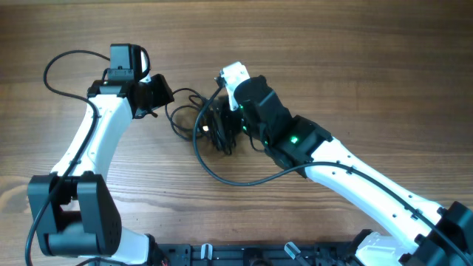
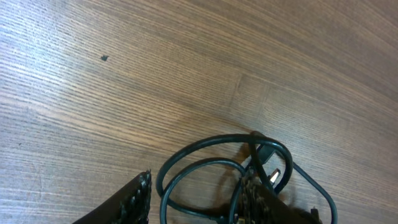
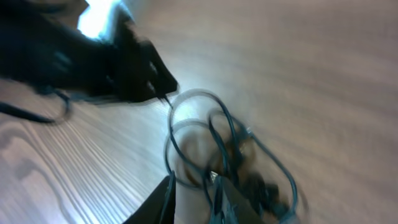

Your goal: Untangle cables

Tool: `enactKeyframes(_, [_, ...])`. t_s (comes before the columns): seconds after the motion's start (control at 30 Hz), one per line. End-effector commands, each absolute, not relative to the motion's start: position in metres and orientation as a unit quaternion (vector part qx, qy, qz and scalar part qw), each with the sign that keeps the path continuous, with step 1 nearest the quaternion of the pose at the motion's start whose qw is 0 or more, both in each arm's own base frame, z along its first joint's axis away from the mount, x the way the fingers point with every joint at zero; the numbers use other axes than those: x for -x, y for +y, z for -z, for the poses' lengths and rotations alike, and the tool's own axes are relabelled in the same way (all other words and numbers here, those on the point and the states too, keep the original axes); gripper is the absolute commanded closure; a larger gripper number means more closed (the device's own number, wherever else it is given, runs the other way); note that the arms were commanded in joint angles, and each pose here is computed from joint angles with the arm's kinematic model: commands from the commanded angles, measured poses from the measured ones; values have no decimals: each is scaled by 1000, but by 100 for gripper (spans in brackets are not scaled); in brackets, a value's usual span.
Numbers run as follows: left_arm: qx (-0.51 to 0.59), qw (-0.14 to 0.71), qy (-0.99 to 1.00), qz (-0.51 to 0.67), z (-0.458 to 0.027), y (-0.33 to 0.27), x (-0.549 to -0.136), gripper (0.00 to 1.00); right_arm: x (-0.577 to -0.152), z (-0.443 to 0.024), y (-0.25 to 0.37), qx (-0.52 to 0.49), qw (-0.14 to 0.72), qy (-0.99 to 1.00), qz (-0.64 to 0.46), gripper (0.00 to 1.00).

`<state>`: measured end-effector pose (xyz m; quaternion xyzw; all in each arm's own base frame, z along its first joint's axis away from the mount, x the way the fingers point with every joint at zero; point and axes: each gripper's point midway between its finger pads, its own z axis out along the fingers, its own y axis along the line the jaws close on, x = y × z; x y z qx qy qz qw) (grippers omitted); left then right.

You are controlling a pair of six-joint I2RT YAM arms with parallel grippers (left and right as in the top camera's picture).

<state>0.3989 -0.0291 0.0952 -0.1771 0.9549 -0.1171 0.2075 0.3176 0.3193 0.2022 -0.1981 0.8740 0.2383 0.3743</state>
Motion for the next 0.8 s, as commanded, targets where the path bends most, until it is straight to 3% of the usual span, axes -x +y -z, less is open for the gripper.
enactKeyframes(0.0, [182,211,953,118,-97,-27,-404,51,-323,-163,303,97,318,919,-214,77])
enactKeyframes(0.13, [182,211,953,118,-97,-27,-404,51,-310,-125,302,38,241,947,-211,78])
enactKeyframes(0.43, [182,211,953,119,-97,-27,-404,51,-263,-66,365,66,71,943,-319,78])
enactKeyframes(0.77, [182,211,953,118,-97,-27,-404,51,-269,-57,416,107,98,908,-392,78])
